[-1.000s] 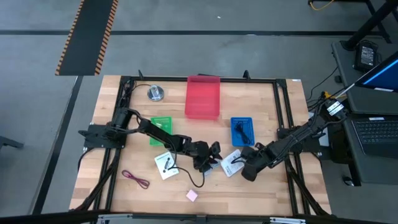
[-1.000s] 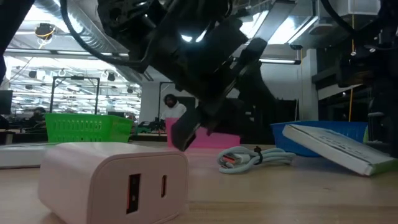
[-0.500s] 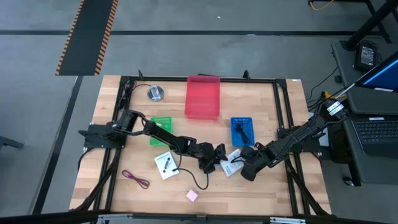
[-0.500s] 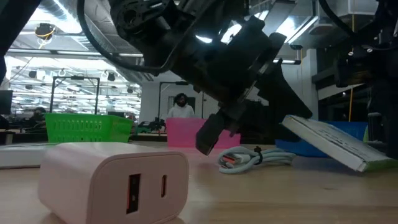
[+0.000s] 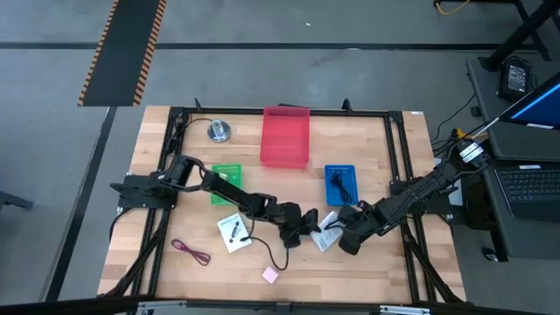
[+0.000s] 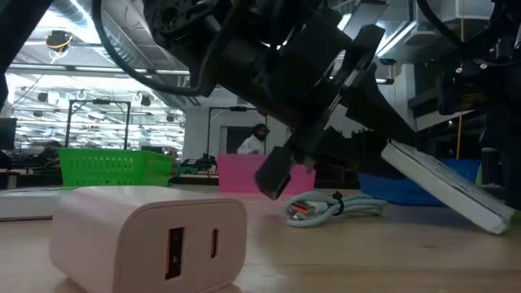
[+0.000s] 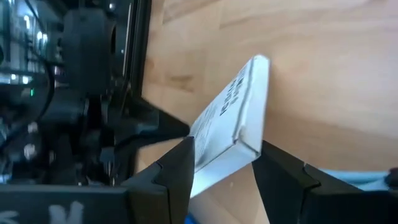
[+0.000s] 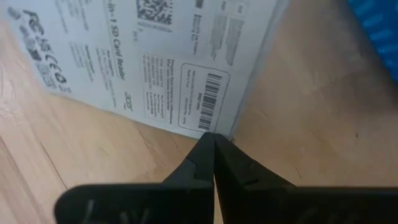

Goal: Pick and place items into bin
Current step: Put the right white card reader box into the red basket

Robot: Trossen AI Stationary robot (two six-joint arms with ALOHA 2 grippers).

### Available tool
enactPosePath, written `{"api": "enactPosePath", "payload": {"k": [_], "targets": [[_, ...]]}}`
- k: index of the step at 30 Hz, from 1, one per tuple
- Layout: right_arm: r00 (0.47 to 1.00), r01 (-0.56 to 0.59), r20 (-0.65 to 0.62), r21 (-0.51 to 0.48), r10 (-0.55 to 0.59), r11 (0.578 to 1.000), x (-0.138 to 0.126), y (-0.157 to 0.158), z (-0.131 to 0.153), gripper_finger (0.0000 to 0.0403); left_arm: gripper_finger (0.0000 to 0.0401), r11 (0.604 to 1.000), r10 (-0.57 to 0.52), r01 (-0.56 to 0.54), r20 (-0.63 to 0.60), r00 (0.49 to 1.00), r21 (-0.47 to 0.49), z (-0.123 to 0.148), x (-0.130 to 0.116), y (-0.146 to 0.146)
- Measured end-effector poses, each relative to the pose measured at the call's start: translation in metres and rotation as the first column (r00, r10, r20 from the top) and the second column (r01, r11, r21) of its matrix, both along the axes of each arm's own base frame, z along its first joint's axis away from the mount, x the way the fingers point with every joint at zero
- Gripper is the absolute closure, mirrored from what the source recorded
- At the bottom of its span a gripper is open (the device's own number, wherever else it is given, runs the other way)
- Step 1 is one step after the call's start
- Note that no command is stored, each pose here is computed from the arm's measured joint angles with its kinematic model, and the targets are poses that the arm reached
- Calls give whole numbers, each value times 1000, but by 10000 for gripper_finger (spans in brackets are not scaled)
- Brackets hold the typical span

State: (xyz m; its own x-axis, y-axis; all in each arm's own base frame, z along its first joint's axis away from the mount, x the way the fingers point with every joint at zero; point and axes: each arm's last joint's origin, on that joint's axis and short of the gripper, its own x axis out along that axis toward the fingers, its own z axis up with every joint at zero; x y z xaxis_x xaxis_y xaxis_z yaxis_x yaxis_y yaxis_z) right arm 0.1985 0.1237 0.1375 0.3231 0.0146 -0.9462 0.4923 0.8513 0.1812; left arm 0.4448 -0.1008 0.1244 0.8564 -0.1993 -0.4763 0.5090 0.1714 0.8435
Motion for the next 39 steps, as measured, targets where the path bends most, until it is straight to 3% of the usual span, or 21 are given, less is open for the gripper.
{"api": "enactPosePath", "payload": {"k": [20,28,31,34,39], "targets": [[999,-15,34,19,14,1000,3,2,1,403,367,996,-77,75,27,997,45,2,-3,-15],[996,-72,59,10,71,997,12,8,15,403,368,999,-34,34,18,999,-6,3,-3,-16],[994,-96,53,-5,96,995,15,10,23,403,368,999,8,-9,27,1000,31,3,-4,-19],[992,-114,47,-49,116,992,17,11,32,403,368,998,24,-26,30,999,65,4,-7,-25],[986,-155,46,-140,163,978,23,13,52,403,368,998,58,-59,25,998,11,20,-12,-27]]}}
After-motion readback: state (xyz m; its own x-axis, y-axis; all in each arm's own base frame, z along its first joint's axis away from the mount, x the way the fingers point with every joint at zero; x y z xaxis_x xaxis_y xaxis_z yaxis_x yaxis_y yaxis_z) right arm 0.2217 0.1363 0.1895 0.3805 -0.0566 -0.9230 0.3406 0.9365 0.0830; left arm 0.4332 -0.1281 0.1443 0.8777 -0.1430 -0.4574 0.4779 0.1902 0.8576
